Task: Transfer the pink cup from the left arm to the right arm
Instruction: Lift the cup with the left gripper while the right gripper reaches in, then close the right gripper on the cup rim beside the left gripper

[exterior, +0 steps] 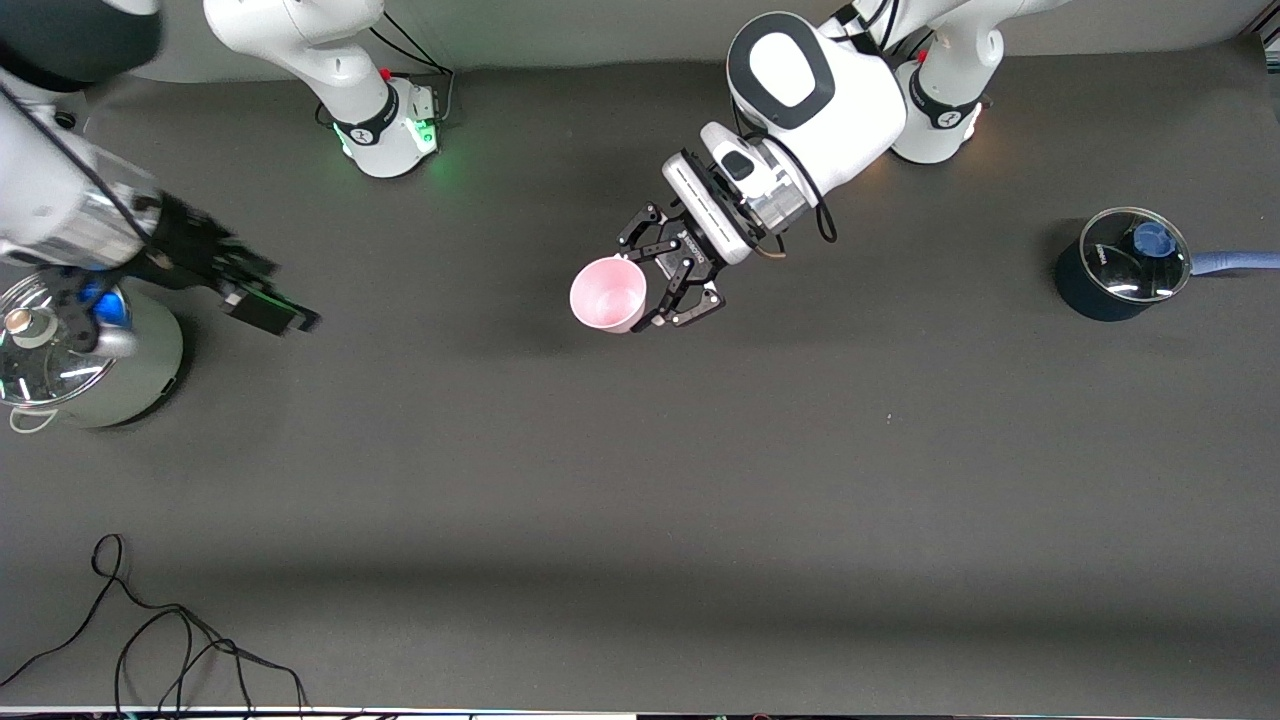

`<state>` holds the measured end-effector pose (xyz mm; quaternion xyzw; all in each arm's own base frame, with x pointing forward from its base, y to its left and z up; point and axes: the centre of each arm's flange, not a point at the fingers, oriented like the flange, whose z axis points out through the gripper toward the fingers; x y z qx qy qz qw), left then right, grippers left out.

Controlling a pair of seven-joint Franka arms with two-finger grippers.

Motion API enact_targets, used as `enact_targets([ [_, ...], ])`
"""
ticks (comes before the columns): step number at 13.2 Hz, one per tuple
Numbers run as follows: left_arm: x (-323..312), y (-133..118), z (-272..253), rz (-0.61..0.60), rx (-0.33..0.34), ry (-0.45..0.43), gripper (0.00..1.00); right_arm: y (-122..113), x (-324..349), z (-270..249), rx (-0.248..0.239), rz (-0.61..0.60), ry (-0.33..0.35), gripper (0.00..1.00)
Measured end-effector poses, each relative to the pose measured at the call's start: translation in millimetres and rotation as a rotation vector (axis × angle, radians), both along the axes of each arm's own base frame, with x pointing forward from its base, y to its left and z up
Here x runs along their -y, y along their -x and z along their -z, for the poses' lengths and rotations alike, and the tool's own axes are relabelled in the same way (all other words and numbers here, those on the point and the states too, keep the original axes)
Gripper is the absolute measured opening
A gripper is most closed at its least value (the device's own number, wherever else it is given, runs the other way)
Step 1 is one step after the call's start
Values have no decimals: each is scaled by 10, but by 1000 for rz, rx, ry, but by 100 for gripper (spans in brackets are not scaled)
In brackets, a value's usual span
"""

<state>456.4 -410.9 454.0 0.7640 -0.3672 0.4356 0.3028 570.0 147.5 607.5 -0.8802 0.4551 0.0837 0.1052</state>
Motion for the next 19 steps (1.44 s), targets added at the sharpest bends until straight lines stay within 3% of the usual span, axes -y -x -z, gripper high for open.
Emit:
enact_targets([
  [3, -4, -5, -1, -3, -4, 2, 65, -74, -412, 105, -48, 240, -32, 100],
  [7, -17, -20, 3, -9, -7, 4, 65, 94, -1216, 163, -71, 359, -43, 100],
  [12, -40, -45, 9, -16, -10, 5, 65, 437, -1901, -103, -35, 282, -75, 100],
  [15, -55, -60, 8, -20, -11, 6, 65, 653, -2279, -54, -44, 220, -69, 100],
  [19, -84, -79, 32, -30, -17, 2, 65, 584, -2661, 257, -61, 182, -42, 100],
])
